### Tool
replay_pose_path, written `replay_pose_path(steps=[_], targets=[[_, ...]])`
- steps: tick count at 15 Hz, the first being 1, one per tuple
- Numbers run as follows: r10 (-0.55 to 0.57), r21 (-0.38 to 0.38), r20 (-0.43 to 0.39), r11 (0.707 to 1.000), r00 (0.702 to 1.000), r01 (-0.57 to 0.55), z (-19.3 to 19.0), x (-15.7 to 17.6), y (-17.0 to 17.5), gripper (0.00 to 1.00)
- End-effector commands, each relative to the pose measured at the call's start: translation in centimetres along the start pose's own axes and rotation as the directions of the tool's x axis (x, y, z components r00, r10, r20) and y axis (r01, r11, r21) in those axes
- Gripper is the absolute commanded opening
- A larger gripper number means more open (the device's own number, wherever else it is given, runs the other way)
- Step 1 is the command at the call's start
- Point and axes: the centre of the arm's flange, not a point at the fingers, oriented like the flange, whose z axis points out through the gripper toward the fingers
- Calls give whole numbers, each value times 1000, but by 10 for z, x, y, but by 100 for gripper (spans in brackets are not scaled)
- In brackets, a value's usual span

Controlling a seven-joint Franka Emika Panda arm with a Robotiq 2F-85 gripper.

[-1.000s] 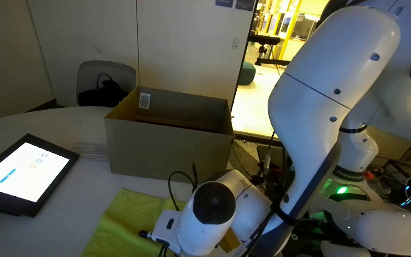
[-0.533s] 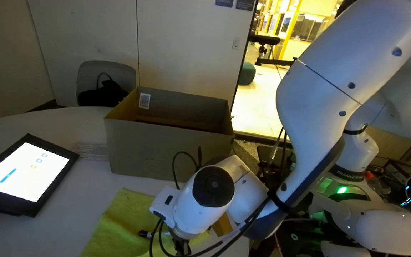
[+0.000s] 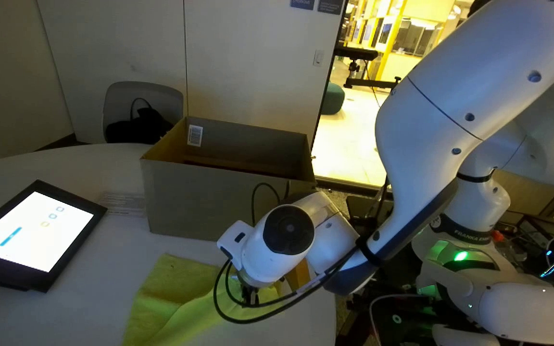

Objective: Put the marker on the green towel, then wrap the marker and put it in the box

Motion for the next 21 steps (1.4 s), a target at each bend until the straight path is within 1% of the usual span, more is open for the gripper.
replay_pose_path(steps=[1, 5, 9, 10, 11, 14, 15, 17, 19, 20, 21], targets=[[109, -23, 50, 994, 993, -108, 7, -26, 23, 1], [156, -14, 116, 988, 981, -156, 25, -42, 23, 0], [161, 20, 161, 986, 974, -166, 30, -46, 11, 0], [156, 29, 173, 986, 972, -164, 30, -47, 8, 25], [162, 25, 178, 985, 970, -169, 31, -47, 6, 26], [178, 28, 187, 982, 966, -187, 20, -49, 12, 48], [196, 17, 192, 979, 962, -203, 15, -48, 16, 57], [242, 11, 207, 968, 948, -249, 1, -49, 24, 72], [300, -6, 225, 952, 927, -307, -17, -50, 31, 88], [330, -2, 245, 940, 912, -340, -25, -51, 34, 97], [377, -15, 263, 922, 888, -387, -31, -52, 37, 100]])
